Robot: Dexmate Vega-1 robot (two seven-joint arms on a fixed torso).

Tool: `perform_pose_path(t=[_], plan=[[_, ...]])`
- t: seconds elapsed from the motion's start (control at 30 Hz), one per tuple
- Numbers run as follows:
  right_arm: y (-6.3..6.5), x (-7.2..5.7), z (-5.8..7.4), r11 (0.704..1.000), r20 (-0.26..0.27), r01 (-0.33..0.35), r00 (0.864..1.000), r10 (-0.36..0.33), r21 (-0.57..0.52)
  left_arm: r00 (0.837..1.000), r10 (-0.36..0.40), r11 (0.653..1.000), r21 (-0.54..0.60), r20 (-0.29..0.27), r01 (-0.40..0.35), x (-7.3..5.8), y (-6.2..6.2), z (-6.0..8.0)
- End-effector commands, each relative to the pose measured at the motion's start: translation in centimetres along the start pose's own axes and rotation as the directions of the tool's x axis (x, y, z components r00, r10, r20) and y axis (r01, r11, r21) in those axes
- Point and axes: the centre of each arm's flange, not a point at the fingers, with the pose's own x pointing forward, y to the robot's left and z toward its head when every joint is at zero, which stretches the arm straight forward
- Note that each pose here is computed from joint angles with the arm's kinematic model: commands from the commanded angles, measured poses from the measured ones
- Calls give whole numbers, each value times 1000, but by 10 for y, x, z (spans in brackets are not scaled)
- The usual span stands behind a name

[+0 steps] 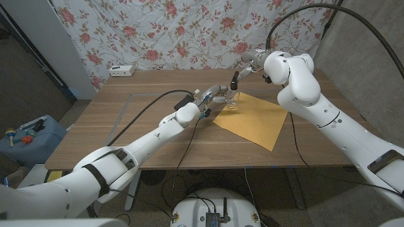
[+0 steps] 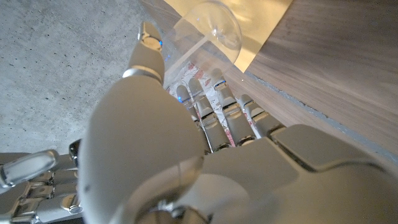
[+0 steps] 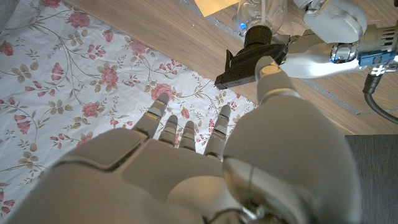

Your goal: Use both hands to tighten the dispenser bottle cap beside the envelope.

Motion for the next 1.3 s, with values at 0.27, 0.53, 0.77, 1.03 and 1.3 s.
perform_pose_path(t=[0.27,0.53,0.77,1.03,1.3], plan=[[-5,13,5,994,15,-74,997,75,-76,1000,-8,1000,8,-6,8,2,-2,3],[-2,16,5,991,5,-88,996,89,-98,1000,-6,1000,8,-7,7,0,-3,3],[0,20,5,990,5,-89,996,90,-106,1000,-5,1000,7,-8,5,-1,-3,3],[3,23,2,991,6,-91,996,92,-96,1000,-4,1000,7,-9,4,-2,-3,3],[4,24,-1,992,1,-99,995,99,-81,1000,-7,1000,8,-9,7,0,-3,3]])
